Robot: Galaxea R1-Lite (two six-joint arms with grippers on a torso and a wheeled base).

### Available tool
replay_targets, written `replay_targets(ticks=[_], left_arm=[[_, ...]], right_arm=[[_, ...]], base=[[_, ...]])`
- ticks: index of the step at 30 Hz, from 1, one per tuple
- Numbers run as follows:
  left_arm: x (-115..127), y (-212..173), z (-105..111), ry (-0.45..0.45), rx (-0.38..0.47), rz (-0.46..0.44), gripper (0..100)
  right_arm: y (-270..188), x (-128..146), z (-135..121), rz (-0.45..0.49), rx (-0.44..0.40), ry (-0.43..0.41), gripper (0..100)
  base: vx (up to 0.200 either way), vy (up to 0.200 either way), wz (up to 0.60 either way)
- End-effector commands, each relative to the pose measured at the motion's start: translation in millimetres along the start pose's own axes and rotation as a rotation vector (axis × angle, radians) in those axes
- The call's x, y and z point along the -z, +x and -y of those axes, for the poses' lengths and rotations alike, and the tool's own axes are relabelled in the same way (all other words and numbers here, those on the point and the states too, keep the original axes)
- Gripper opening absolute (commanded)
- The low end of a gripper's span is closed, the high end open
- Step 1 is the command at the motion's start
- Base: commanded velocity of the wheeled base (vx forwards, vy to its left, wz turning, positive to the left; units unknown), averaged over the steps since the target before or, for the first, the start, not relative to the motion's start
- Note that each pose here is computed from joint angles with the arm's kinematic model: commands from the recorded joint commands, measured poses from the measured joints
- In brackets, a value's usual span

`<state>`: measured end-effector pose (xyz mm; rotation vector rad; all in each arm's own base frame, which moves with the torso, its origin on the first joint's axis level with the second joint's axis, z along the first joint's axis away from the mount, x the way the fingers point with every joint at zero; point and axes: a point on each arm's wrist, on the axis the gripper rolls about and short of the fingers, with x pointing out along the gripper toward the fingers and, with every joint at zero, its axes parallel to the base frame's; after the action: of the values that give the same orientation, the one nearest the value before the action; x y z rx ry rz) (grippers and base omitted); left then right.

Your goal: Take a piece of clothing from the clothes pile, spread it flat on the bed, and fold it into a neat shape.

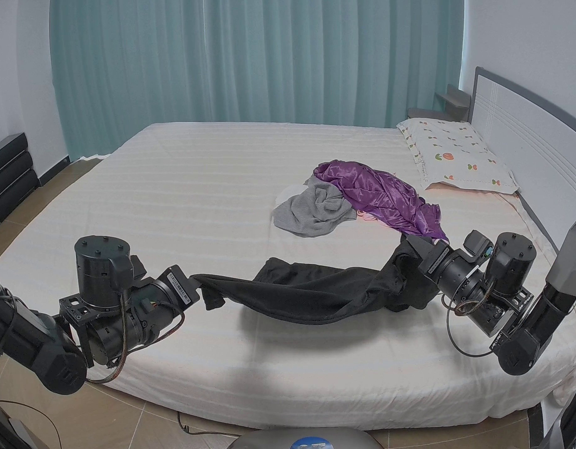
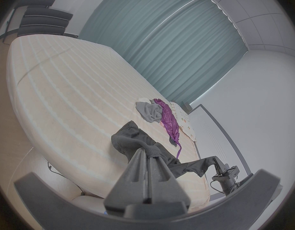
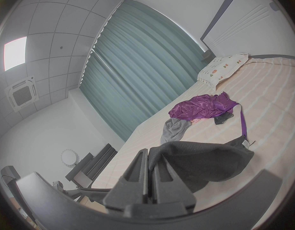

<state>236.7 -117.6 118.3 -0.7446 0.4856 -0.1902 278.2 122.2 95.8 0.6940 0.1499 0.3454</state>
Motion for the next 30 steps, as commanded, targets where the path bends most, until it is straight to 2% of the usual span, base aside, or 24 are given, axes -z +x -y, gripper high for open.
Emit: replay_targets(ticks=[1, 30], left_arm=[[-1.1, -1.5, 1.1, -0.001, 0.005, 0.005, 0], [-2.4, -2.5, 0.6, -0.001, 0.005, 0.011, 0]], right_arm=[[-0.2, -0.6, -0.4, 0.002, -0.002, 0.002, 0], [1.5, -4.6, 3.4, 0.020, 0.005, 0.003, 0]], base=[[0.000, 0.200, 0.00], [0.000, 0.200, 0.00]])
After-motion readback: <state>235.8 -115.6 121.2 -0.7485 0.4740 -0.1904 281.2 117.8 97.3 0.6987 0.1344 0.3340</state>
